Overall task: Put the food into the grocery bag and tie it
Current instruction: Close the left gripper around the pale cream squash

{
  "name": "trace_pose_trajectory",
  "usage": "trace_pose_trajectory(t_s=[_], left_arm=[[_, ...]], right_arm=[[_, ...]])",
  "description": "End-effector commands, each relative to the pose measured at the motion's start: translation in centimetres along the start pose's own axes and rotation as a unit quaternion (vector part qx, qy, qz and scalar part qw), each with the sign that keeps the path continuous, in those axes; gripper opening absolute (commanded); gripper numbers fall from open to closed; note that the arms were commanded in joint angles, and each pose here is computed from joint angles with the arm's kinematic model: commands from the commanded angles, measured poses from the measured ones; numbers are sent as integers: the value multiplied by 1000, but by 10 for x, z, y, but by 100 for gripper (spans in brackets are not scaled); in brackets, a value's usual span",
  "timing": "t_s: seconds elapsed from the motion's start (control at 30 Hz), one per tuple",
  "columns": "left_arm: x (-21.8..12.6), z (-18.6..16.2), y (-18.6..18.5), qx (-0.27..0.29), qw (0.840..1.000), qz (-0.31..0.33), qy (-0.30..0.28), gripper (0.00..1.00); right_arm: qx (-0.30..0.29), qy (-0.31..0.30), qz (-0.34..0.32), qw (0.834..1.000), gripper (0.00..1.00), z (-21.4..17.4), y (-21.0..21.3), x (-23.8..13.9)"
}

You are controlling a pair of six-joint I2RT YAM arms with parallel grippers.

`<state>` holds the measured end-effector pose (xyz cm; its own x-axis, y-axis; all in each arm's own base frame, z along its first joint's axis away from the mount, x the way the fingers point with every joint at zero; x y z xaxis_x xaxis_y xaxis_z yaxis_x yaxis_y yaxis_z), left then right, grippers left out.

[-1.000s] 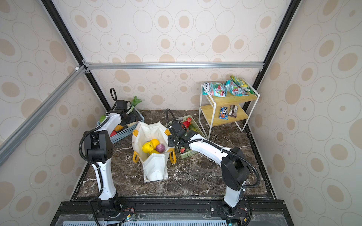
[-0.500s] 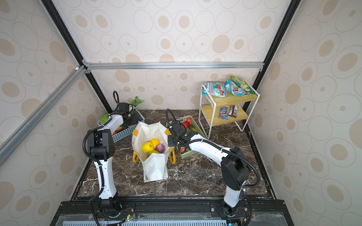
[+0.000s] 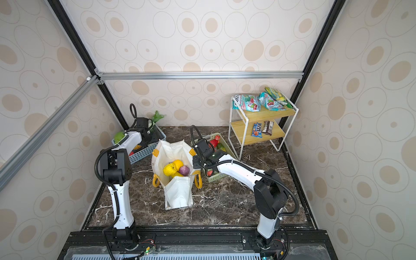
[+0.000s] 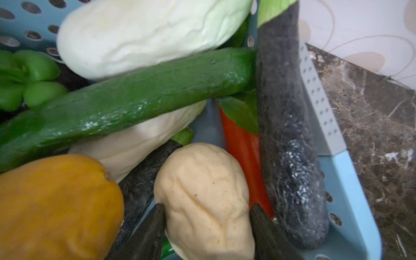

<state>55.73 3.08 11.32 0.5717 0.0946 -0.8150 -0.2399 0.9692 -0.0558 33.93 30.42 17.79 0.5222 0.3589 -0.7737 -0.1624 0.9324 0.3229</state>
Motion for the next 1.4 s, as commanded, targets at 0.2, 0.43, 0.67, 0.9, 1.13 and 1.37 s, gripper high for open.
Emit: trace_pose_trajectory(t_s=[0.2,0.43,0.67,0.9,1.13,1.37], left_arm=[[-41,24,-1,-7,999,-13,-33,40],[-56,32,-2,-3,999,-20,-47,35],[-76,42,-5,-2,997,-31,-67,36],[-60,29,-5,12,999,-30,-42,49],[-31,14,-4,8,1000,-22,-21,64],[-2,3,3,1,1000,7,5,66]], right_arm=[[6,2,-3,1000,3,-4,-5,-6],[6,2,-2,1000,3,-5,-6,-5],[5,4,-4,1000,3,-6,-6,-4],[6,3,0,1000,3,-5,-5,-3],[5,4,1,1000,3,-5,-4,-3],[7,3,-2,1000,3,-5,-5,-4]])
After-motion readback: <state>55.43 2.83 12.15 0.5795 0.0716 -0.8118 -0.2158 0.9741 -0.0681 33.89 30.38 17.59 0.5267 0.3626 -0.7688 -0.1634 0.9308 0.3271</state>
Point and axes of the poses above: each gripper's point midway between its finger pads, its own x axis out along the fingers, its own y axis along the line the jaws close on, z = x × y, the point moved 3 cm from there along -x, back along the fingers, and after that the axes turned 7 degrees about x, right-handed, at the moved point
